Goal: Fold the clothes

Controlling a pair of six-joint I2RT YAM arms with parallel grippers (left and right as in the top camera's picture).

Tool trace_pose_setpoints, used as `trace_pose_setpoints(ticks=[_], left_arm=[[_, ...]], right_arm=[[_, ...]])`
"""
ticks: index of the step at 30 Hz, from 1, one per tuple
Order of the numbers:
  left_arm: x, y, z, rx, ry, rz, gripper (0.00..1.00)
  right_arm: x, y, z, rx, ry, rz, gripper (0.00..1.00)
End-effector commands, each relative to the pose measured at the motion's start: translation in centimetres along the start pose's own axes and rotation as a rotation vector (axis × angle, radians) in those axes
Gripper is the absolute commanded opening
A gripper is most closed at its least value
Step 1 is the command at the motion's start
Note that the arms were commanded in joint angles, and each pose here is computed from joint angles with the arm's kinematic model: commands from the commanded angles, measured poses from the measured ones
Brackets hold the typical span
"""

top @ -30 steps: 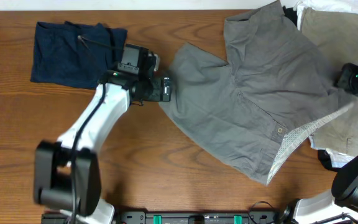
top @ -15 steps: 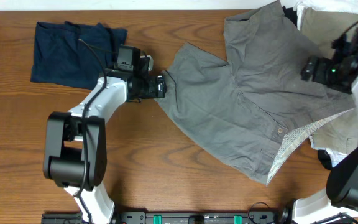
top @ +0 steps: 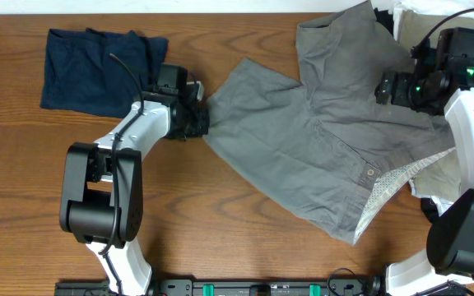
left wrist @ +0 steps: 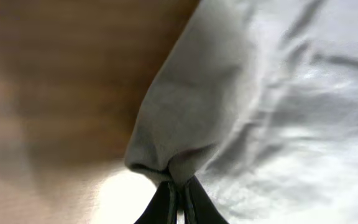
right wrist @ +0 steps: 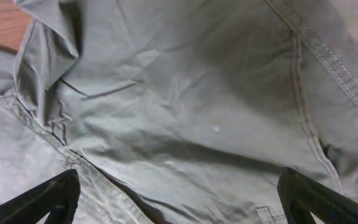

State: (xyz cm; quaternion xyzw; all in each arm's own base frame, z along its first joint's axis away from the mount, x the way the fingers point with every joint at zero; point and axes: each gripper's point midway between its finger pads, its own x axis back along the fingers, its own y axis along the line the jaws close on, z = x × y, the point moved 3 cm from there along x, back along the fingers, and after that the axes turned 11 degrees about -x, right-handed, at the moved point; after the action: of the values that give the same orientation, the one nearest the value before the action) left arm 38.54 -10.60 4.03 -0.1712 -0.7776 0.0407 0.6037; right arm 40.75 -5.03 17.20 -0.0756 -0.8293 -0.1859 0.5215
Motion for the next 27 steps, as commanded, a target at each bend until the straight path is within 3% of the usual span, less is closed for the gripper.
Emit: trace_pose_setpoints(ticks=[1, 7, 17, 21, 27], left_arm=[[0.8, 2.8, 1.7, 0.153, 0.078, -0.118, 0.06], [4.0, 4.6, 7.9, 0.403, 0.335, -0.146, 0.06], [7.8, 1.7, 13.6, 0.537, 0.656, -0.026, 0.06], [8.2, 1.4, 14.8, 0.54, 0.686, -0.025, 0.06], [8.9, 1.5, 15.8, 0.652, 0.609, -0.069, 0.06]], right_arm=[[1.0, 1.9, -0.4, 0.046, -0.033, -0.031, 0.99], [0.8, 4.3, -0.2, 0.1, -0.046, -0.062, 0.99], [0.1, 9.2, 0.6, 0.205, -0.07, -0.128, 0.99], [-0.5, 9.7, 0.8, 0.217, -0.061, -0.132, 0.99], [-0.9, 9.7, 0.9, 0.216, -0.053, -0.13, 0.99]])
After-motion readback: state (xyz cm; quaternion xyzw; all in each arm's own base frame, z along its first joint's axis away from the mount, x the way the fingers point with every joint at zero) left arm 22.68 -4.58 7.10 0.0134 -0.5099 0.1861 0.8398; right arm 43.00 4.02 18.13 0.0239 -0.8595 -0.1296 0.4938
